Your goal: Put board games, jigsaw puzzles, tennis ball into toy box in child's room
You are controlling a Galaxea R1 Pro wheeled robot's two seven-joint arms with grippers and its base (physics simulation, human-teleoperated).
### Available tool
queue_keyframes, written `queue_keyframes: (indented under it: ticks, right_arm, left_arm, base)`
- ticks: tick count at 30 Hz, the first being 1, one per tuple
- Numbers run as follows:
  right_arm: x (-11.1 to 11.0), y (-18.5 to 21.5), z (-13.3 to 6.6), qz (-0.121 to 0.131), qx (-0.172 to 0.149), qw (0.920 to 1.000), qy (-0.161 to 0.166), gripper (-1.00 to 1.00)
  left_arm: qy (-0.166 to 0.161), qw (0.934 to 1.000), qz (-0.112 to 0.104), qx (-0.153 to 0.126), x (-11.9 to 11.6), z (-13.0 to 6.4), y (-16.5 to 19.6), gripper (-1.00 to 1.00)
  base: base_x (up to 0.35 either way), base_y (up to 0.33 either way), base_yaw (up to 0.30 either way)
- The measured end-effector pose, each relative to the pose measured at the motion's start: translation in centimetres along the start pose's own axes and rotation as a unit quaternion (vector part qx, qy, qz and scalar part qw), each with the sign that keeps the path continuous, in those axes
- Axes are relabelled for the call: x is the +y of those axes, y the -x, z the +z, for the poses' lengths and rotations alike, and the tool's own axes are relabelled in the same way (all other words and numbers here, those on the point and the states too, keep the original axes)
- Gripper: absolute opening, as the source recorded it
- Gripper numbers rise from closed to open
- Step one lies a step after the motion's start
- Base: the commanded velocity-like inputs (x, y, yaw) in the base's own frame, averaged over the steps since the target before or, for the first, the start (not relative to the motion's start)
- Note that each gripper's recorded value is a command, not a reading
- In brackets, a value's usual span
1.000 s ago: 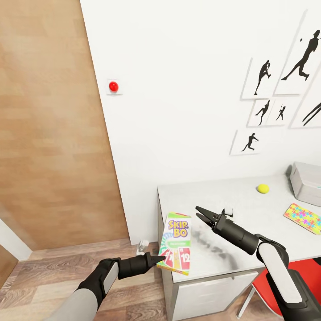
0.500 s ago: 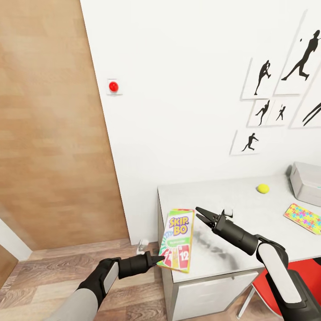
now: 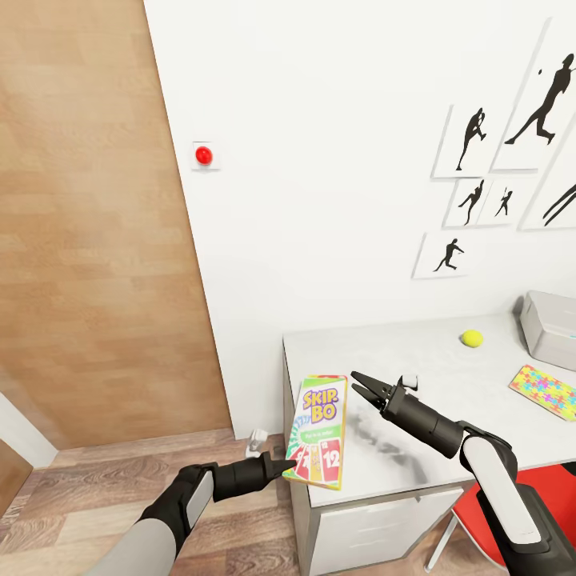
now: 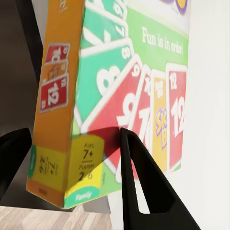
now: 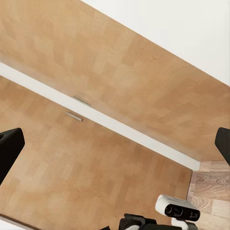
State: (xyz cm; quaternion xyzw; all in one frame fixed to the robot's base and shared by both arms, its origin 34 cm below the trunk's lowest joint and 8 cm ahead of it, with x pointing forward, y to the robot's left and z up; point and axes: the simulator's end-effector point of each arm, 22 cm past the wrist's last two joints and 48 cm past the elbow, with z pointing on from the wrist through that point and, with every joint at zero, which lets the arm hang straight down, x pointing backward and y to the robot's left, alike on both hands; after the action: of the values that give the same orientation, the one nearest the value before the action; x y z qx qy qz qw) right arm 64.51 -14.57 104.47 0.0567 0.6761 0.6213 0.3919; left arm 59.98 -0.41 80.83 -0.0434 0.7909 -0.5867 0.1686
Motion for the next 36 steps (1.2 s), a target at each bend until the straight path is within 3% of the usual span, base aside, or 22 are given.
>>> queue_keyframes:
  ticks: [24,31,36]
  right_arm:
    - [0.3,0.1,0.0,0.001,0.000,1.0000,0.000,1.00]
    - [1.3,1.1,-0.6,-0.008,-0.003,1.0000,-0.003,1.00]
    - [1.4,3.3,-2.1,-0.013,-0.023,0.9996,-0.014,1.00]
  left_arm:
    - [0.002,1.0000,0.007,0.003,-0.2,-0.2,-0.1,-1.00]
    - [0.005,0.9999,0.009,0.002,-0.9,-0.9,0.3,-1.00]
    - [-0.020,0.9997,0.012,-0.007,-2.3,-2.6,1.7,-1.00]
  base:
    - [0.000,0.000,0.000]
    - [0.000,0.000,0.000]
    - [0.000,0.000,0.000]
